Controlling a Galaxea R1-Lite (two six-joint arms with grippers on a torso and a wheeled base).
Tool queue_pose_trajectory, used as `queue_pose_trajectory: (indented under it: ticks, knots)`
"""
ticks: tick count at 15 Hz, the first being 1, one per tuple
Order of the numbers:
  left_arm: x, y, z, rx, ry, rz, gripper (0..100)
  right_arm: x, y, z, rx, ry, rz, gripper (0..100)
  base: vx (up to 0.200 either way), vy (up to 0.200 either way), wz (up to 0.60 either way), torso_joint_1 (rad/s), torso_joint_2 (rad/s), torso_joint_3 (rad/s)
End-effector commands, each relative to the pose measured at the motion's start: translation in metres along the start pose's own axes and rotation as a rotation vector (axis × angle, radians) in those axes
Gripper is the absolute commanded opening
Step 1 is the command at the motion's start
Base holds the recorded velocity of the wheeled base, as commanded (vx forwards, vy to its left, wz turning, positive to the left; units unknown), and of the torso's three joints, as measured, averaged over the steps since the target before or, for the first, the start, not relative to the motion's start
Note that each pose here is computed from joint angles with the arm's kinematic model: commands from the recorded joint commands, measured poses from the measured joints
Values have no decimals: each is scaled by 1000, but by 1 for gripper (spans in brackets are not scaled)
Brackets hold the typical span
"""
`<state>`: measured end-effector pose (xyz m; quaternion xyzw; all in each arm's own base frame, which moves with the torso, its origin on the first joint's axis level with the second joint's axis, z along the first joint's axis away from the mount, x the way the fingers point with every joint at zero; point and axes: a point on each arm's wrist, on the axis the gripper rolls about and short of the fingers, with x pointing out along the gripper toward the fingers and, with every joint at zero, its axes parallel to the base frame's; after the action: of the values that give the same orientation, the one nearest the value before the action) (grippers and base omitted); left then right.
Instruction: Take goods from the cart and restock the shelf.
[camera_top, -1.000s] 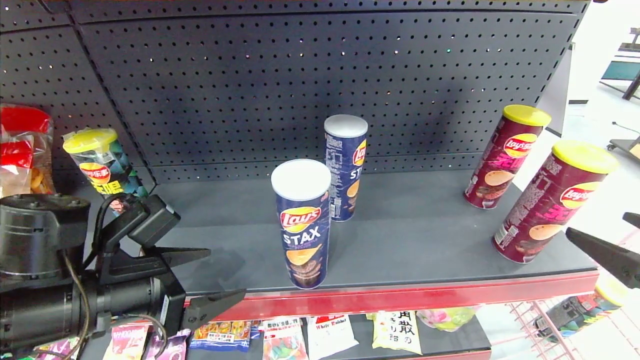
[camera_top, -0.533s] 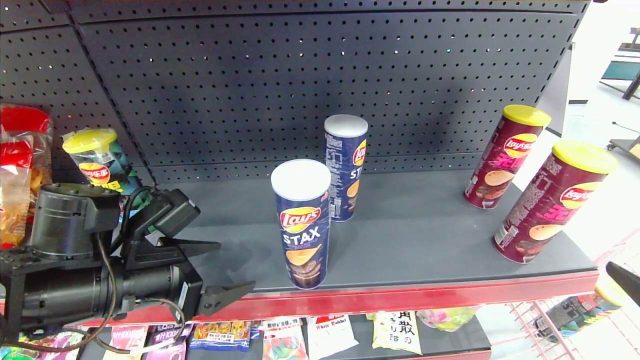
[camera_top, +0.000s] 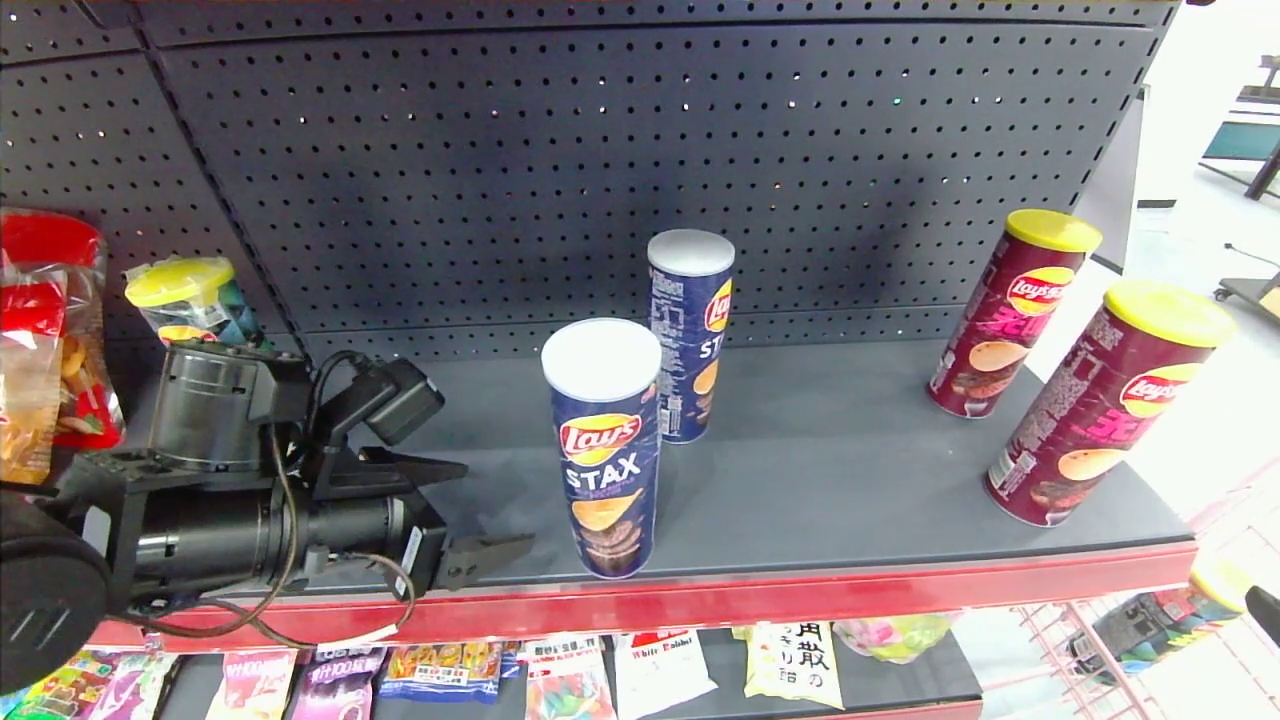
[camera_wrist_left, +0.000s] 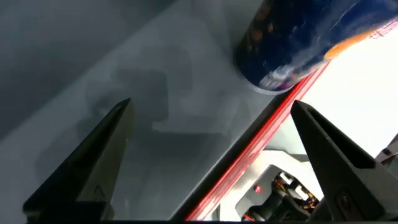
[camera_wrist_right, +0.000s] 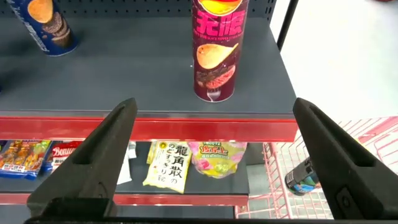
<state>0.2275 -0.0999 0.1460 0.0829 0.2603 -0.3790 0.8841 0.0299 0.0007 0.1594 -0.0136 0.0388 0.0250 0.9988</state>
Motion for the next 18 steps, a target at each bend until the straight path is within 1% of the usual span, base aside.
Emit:
queue_pose_trajectory:
  ticks: [1, 4, 8, 10, 11, 13, 14, 18]
  knots:
    - [10, -1, 3, 6, 12, -19, 100, -1, 0, 0, -1, -8, 0, 100, 0, 0, 0, 0, 0, 0]
    - [18, -6, 4, 18, 24, -43, 100, -1, 0, 0, 0, -8, 2, 100, 0, 0, 0, 0, 0, 0]
    - [25, -3, 8, 19, 21, -42, 100, -2, 0, 1, 2, -13, -2, 100, 0, 0, 0, 0, 0, 0]
    - [23, -2, 4, 13, 34, -37, 100, -2, 0, 1, 2, -13, -2, 100, 0, 0, 0, 0, 0, 0]
    - [22, -1, 2, 16, 38, -35, 100, -1, 0, 1, 2, -11, -2, 100, 0, 0, 0, 0, 0, 0]
    - [18, 7, -2, 25, 46, -4, 100, -1, 0, 1, 2, -10, -1, 100, 0, 0, 0, 0, 0, 0]
    - [18, 12, -3, 25, 46, 10, 100, -1, 0, 1, 2, -10, -1, 100, 0, 0, 0, 0, 0, 0]
    - [25, 14, -3, 22, 59, 14, 100, 0, 0, 3, 2, -10, -3, 100, 0, 0, 0, 0, 0, 0]
